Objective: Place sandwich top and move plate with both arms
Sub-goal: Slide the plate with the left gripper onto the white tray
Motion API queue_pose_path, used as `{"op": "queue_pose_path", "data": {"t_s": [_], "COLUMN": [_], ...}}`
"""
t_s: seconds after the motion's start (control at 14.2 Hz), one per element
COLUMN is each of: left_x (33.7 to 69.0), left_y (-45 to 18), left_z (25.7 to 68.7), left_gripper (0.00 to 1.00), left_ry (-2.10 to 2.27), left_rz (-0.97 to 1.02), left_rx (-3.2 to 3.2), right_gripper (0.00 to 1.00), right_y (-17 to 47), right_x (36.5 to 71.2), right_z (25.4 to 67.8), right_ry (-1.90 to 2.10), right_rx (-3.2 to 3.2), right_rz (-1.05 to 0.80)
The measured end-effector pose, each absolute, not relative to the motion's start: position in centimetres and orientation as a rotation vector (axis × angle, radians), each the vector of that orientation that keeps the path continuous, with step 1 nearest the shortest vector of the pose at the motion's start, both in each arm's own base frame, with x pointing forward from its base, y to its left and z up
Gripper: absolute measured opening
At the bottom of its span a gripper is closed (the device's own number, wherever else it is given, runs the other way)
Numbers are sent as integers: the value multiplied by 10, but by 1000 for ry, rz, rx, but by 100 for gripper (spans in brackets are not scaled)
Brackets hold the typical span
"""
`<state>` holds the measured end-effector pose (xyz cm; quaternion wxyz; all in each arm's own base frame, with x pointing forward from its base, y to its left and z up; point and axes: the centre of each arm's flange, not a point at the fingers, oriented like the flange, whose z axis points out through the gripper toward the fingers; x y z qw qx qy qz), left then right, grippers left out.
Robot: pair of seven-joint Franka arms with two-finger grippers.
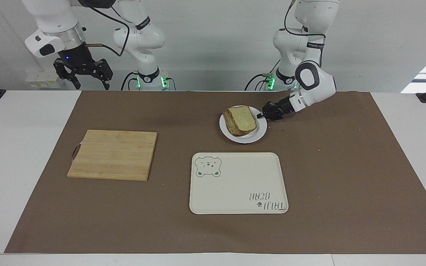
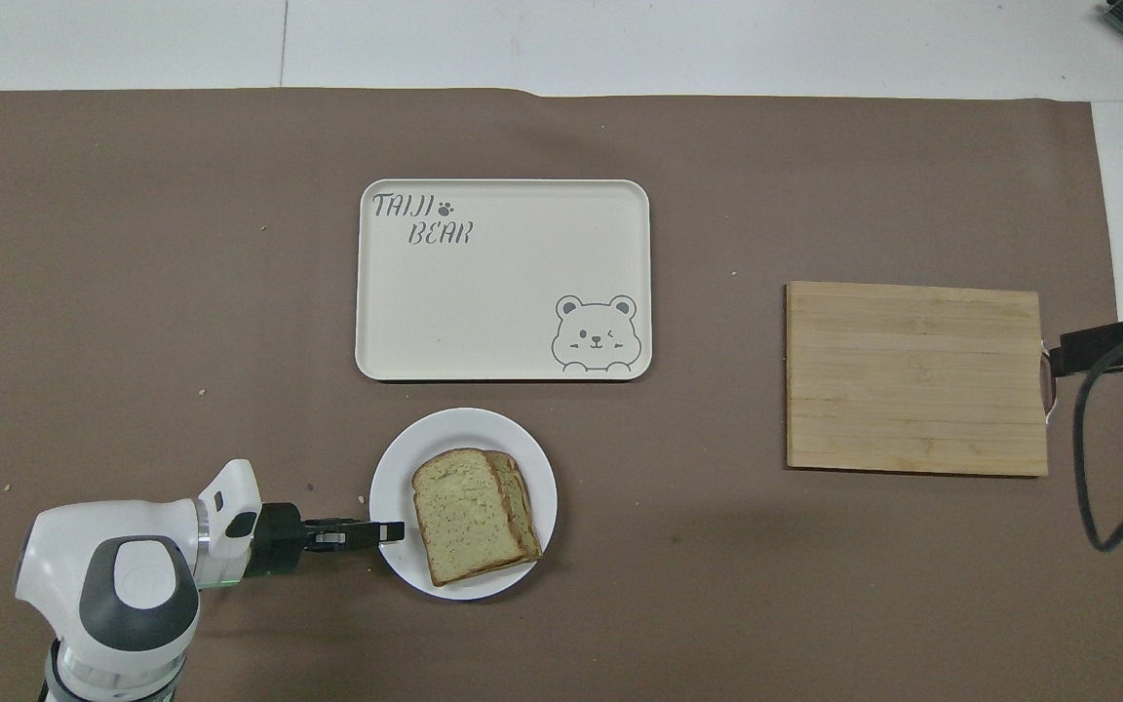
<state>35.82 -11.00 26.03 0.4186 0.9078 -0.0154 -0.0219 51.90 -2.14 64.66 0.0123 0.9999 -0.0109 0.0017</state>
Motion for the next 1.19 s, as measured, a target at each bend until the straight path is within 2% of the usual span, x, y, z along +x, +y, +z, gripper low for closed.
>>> {"op": "queue_pose_path", "data": {"t_s": [0.14,0.21,0.77,1.19], "left_x": [358,359,363,412], "left_y": [-110,-111,-108,-93], "left_z": [260,263,268,287], "left_gripper": [10,5,5,5], "left_ry": [-34,-32,-23,-4], "left_rz": [-55,-51,-47,-15], "left_rx": [2273,2261,2231,2154], "right_gripper": [100,100,100,100], "right_y": [-23,-23,-25,-20], "right_x": [520,520,520,520], "right_z": [645,645,644,644], "right_ry": [-4,2,-4,10], "right_rx": [3112,3110,3110,3110], "right_rz": [7,5,-4,-3]}}
